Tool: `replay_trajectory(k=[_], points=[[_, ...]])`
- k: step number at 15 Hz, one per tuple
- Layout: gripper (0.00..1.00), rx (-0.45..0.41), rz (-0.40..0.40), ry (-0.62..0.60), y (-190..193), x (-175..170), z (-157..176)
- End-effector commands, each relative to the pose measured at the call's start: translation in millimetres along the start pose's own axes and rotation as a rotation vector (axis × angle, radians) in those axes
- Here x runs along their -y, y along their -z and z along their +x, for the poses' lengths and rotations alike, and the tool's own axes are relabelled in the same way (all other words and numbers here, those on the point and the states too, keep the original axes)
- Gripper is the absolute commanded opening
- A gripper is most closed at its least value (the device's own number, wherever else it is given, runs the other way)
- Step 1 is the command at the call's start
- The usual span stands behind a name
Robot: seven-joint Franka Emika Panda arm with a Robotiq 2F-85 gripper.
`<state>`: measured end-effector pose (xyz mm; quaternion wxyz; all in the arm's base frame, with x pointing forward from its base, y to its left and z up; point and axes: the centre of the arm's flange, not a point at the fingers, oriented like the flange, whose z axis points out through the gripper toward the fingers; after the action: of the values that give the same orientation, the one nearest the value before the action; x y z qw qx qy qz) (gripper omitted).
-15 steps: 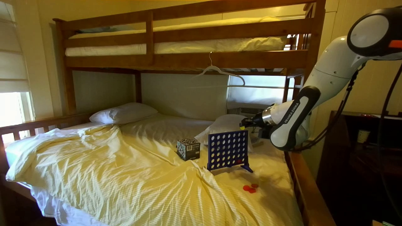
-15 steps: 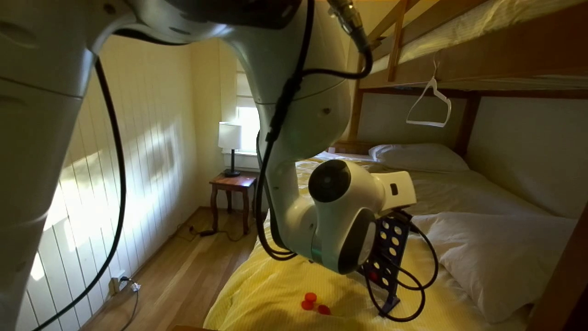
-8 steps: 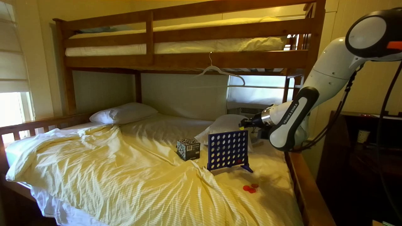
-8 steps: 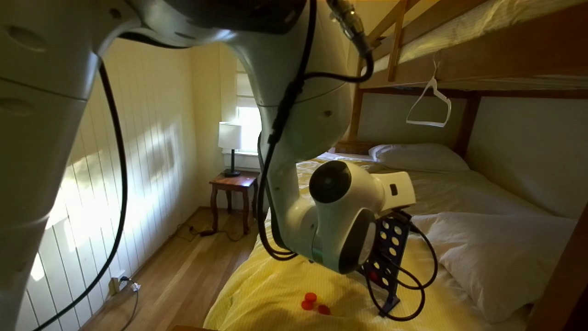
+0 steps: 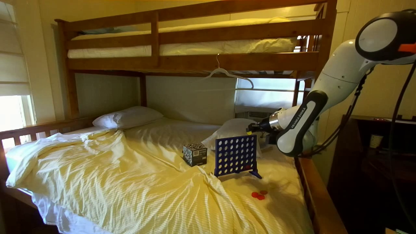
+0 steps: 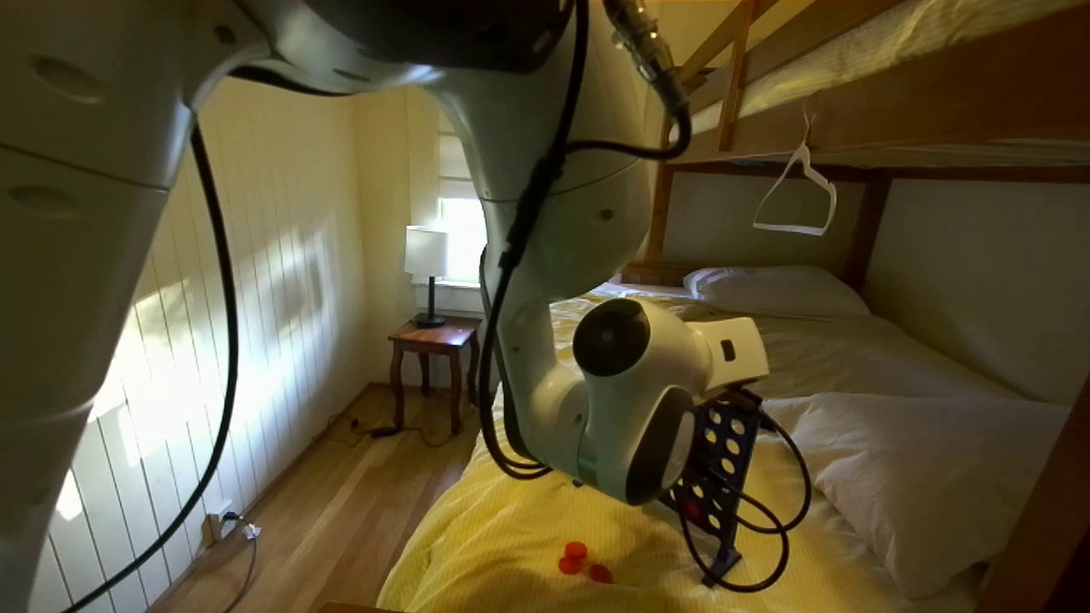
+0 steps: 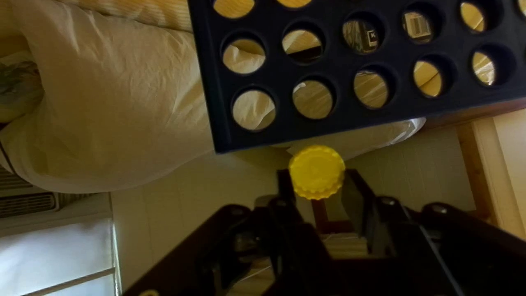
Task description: Put one yellow circle into the blue platform
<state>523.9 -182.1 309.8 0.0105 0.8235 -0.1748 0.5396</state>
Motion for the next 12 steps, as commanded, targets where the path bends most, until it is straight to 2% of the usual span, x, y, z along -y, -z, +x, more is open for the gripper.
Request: replay_trajectory(k=[1, 12], points=[[0.1, -0.04, -0.019, 0.01, -6.0, 3.0, 0.0], [0.1, -0.027, -0.04, 0.064, -5.8, -0.4, -4.3]])
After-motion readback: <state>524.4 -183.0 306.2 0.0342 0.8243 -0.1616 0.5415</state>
